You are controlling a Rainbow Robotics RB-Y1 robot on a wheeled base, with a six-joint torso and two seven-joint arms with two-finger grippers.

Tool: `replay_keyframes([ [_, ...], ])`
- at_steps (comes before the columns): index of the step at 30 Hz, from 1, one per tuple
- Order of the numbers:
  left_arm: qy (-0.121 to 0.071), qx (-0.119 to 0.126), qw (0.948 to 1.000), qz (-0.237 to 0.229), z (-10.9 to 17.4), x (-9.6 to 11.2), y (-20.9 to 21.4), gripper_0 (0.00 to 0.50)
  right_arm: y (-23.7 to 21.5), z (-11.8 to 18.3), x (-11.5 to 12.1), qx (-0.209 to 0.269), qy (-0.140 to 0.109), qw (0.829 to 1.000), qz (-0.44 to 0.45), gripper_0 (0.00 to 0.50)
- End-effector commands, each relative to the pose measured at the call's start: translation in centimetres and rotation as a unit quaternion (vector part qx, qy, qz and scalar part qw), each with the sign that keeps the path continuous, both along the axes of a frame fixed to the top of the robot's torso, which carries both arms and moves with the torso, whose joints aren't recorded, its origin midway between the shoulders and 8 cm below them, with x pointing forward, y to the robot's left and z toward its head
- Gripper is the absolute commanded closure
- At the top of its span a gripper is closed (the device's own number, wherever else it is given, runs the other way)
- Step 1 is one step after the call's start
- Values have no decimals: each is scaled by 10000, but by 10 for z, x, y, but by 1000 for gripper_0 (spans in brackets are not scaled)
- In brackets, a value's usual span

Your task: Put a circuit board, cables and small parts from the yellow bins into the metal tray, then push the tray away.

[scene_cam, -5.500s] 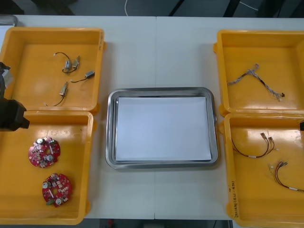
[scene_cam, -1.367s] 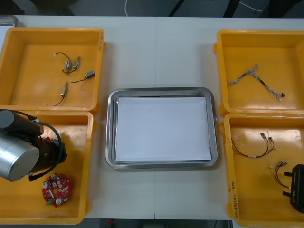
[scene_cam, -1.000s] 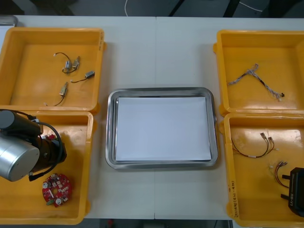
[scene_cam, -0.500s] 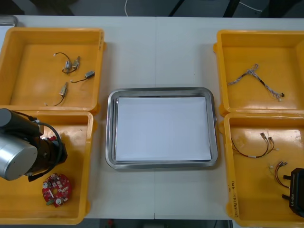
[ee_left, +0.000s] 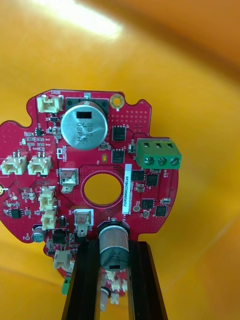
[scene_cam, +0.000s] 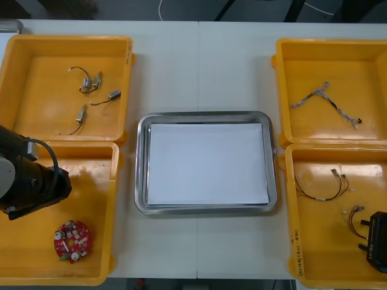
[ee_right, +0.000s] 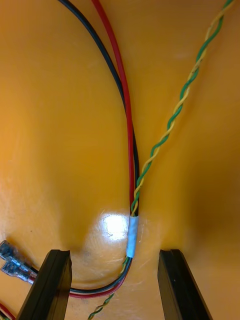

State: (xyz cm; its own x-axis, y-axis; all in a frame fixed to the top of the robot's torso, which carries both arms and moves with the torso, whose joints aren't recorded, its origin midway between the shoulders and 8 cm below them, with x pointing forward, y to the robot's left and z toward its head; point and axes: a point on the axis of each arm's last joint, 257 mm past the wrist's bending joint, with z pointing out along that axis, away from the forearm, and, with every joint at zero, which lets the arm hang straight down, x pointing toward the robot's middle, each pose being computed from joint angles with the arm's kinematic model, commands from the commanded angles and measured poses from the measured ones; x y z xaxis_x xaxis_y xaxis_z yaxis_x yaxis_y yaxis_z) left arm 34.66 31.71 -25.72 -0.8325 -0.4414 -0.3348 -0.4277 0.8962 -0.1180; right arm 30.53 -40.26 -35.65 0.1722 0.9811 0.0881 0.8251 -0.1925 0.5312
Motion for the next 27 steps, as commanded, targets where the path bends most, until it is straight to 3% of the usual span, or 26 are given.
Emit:
replay_keyframes([
  [1, -392, 341, 9976, -467, 54, 16, -2, 500, 7, -21, -13, 186, 196, 9995, -151, 0],
  [3, -390, 377, 9967, -608, 62, 17, -5, 500, 8, -21, -12, 203, 194, 9995, -142, 0],
  [8, -597, 270, 9911, -1160, 92, 27, -30, 498, 13, -24, -14, 267, 242, 9993, -119, 7],
  [10, -687, 140, 9866, -1472, 106, 30, -48, 500, 15, -25, -16, 283, 301, 9991, -85, 8],
  [14, -682, 1, 9793, -1905, 116, 30, -75, 500, 18, -28, -19, 346, 377, 9987, -69, 8],
  [27, -551, 463, 9454, -3180, 110, 25, -153, 499, 19, -47, -24, 467, 672, 9966, -43, 8],
])
